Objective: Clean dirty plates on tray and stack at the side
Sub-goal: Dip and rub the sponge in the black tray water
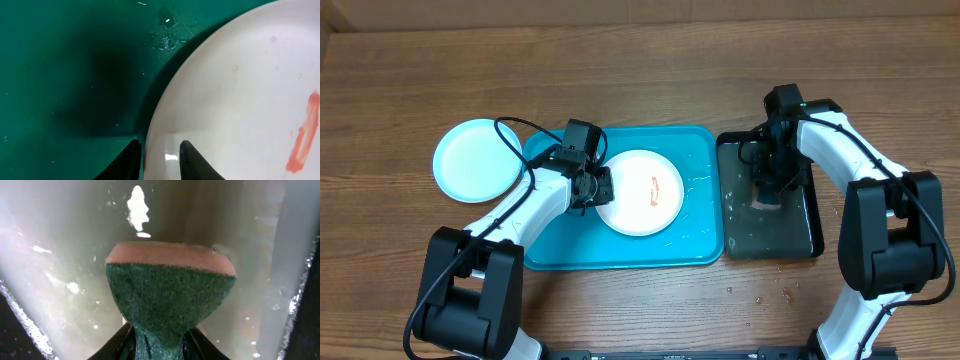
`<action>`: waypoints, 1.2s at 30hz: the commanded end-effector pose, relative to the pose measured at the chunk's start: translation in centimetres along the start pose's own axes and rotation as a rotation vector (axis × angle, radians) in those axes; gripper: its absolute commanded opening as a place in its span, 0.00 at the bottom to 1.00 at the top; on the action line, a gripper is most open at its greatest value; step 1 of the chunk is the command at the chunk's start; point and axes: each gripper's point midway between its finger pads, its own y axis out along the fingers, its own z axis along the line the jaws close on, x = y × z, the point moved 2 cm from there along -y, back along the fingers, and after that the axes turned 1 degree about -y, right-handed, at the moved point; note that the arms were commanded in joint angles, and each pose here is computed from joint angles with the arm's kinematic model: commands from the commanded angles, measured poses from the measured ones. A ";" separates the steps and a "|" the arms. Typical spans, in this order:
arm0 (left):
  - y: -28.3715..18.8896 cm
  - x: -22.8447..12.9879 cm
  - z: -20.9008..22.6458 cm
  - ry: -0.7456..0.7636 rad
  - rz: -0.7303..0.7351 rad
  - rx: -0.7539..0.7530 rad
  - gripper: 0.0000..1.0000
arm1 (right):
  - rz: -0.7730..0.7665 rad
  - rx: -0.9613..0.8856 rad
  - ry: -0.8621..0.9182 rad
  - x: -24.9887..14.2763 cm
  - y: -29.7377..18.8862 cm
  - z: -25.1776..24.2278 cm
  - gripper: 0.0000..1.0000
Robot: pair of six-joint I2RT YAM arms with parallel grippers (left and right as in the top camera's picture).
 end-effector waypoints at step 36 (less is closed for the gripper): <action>0.7 -0.7 0.7 -0.035 0.016 0.039 0.19 | -0.108 0.027 -0.035 0.3 -3.5 0.3 0.04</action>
